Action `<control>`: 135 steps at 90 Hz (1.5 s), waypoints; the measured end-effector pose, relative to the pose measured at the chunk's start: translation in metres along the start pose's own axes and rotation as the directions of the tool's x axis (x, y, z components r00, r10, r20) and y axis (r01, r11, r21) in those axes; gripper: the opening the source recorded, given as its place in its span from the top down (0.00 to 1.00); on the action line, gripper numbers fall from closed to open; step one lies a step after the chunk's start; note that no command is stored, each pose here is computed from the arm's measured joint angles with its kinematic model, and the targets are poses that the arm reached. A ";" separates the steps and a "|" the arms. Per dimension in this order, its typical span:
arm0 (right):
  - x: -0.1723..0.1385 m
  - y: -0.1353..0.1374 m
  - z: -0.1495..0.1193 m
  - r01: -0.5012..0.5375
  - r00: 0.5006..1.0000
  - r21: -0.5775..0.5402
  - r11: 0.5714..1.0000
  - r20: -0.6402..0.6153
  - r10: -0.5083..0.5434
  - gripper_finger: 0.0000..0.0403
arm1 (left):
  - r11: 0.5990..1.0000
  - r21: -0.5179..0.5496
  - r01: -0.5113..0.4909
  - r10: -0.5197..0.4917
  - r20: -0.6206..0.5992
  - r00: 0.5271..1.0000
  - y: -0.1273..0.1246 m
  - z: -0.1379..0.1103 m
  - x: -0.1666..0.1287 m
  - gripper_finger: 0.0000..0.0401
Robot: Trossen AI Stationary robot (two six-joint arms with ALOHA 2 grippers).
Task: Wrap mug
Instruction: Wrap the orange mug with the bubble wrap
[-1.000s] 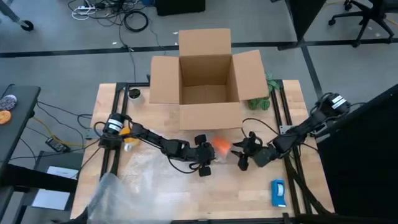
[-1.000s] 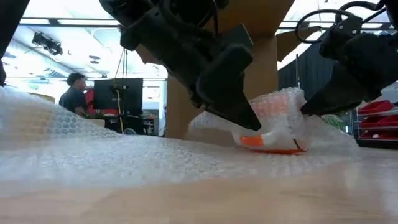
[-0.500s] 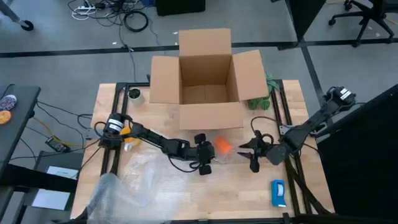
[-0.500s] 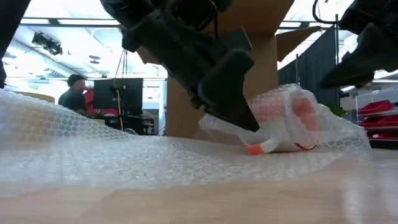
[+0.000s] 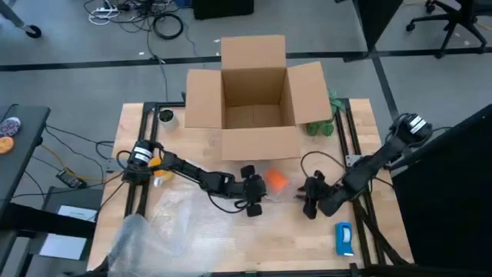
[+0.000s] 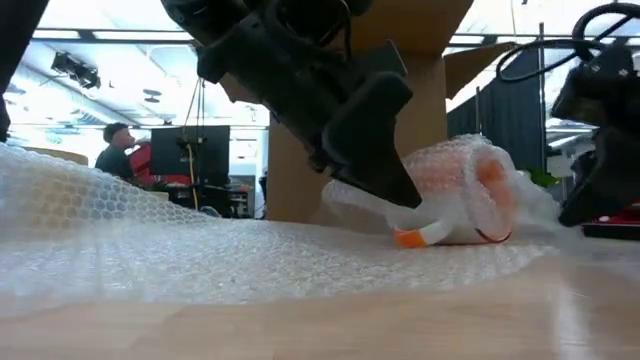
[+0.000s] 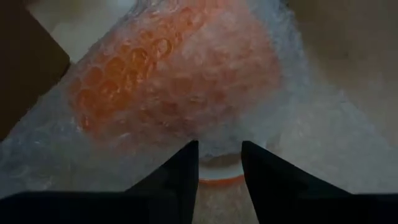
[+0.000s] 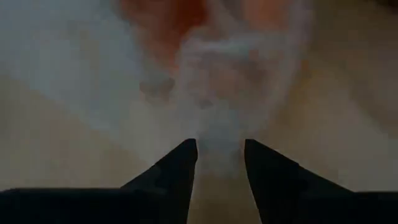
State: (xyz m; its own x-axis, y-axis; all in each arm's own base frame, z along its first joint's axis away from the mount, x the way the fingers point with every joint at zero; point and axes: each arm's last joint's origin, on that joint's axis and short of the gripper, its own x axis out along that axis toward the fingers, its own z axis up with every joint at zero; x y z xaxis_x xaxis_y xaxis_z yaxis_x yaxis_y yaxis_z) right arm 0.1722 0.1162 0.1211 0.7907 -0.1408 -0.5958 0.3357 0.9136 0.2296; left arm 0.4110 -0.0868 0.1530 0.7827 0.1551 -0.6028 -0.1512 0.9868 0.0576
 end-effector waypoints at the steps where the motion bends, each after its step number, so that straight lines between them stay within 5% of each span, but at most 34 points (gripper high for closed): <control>1: 0.001 0.001 0.000 -0.005 1.000 0.000 1.000 0.007 0.005 0.71 | 1.000 0.000 0.000 0.000 0.000 1.000 0.000 0.000 0.000 0.73; 14: 0.012 0.011 0.009 0.004 0.997 -0.005 1.000 0.083 -0.004 0.71 | 1.000 0.001 0.010 -0.010 -0.005 1.000 0.000 0.000 0.000 0.73; 59: 0.061 0.023 0.011 0.331 0.911 -0.021 0.943 0.267 -0.314 0.71 | 1.000 0.008 0.016 -0.016 -0.003 1.000 -0.002 -0.001 0.000 0.73; 94: 0.078 0.034 0.004 0.378 0.897 -0.071 0.923 0.274 -0.346 0.71 | 0.999 0.025 0.027 -0.027 0.003 1.000 -0.006 0.018 -0.030 0.73; 117: 0.078 0.033 0.003 0.378 0.900 -0.080 0.922 0.264 -0.345 0.71 | 0.974 0.043 -0.222 0.220 0.032 0.975 0.011 0.036 -0.079 0.73; 135: 0.078 0.033 0.003 0.378 0.901 -0.087 0.922 0.263 -0.344 0.71 | 0.951 -0.039 -0.306 0.308 0.031 0.951 0.035 0.011 -0.051 0.73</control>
State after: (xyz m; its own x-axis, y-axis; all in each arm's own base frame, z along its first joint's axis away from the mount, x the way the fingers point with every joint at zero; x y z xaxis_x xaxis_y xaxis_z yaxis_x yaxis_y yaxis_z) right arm 0.2463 0.1347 0.0848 0.7316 -0.5416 -0.4140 0.5634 0.8223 -0.0802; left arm 0.3723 -0.0595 0.1952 0.7166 0.4525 -0.5307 -0.4070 0.8893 0.2087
